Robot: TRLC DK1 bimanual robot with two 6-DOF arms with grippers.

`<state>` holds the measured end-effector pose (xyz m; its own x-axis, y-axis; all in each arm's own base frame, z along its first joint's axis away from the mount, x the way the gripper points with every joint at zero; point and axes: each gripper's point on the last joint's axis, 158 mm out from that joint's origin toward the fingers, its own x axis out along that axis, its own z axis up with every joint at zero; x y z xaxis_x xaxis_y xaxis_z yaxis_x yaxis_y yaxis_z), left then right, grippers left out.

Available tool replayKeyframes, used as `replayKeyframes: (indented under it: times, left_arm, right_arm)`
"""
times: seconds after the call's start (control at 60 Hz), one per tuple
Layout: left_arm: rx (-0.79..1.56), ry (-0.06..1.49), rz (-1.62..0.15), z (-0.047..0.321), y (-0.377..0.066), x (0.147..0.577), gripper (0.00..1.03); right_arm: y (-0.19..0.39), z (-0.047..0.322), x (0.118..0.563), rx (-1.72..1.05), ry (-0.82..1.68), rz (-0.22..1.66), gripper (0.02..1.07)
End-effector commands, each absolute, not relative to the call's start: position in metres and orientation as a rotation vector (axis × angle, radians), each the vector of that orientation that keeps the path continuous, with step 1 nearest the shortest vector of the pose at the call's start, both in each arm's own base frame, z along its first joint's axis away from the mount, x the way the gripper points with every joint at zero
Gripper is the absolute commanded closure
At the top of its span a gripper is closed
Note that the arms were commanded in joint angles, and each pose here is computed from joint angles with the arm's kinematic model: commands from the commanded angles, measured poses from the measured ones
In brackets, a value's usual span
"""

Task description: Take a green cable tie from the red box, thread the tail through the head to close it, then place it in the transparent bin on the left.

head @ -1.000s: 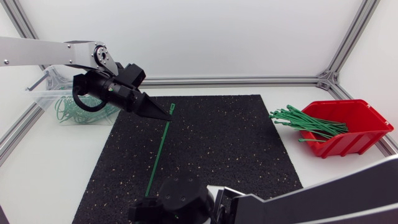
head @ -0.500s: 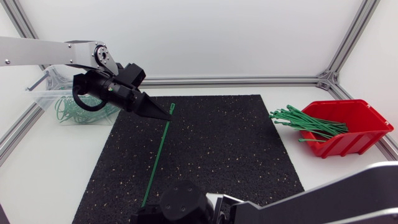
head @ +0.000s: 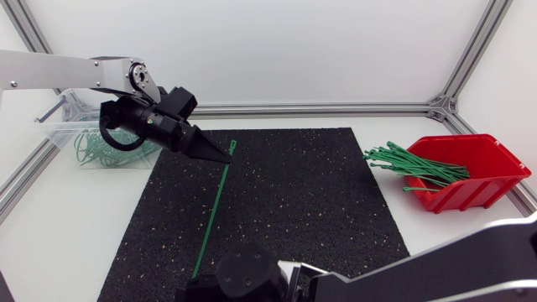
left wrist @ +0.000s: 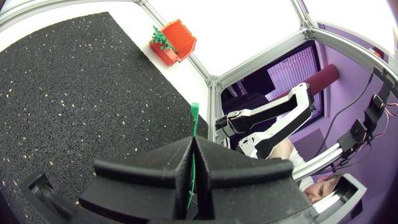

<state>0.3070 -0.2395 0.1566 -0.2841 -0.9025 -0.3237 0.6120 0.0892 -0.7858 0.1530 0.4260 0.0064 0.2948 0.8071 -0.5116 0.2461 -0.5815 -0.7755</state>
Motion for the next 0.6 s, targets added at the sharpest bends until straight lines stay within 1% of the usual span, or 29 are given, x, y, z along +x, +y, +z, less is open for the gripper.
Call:
replayKeyframes:
  times: [0.0, 0.183, 0.233, 0.4, 0.45, 0.583]
  left_arm:
    - [-0.374, 1.063, -1.554, 0.158, -0.242, 0.309, 1.00]
    - [-0.370, 1.060, -1.572, 0.159, -0.241, 0.304, 1.00]
    - [-0.373, 1.062, -1.576, 0.159, -0.241, 0.303, 1.00]
    - [-0.372, 1.047, -1.582, 0.163, -0.239, 0.297, 1.00]
    - [-0.365, 1.034, -1.590, 0.167, -0.239, 0.292, 1.00]
    - [-0.350, 0.997, -1.597, 0.176, -0.237, 0.286, 1.00]
  right_arm:
    - [0.418, -0.004, 0.153, -2.005, -0.909, 1.291, 1.01]
    - [0.425, 0.014, 0.159, -1.968, -0.909, 1.252, 1.01]
    - [0.429, 0.025, 0.163, -1.942, -0.899, 1.235, 1.01]
    - [0.436, 0.043, 0.178, -1.879, -0.828, 1.234, 1.01]
    - [0.436, 0.051, 0.189, -1.805, -0.699, 1.282, 1.01]
    - [0.438, 0.070, 0.211, -1.673, -0.522, 1.305, 1.01]
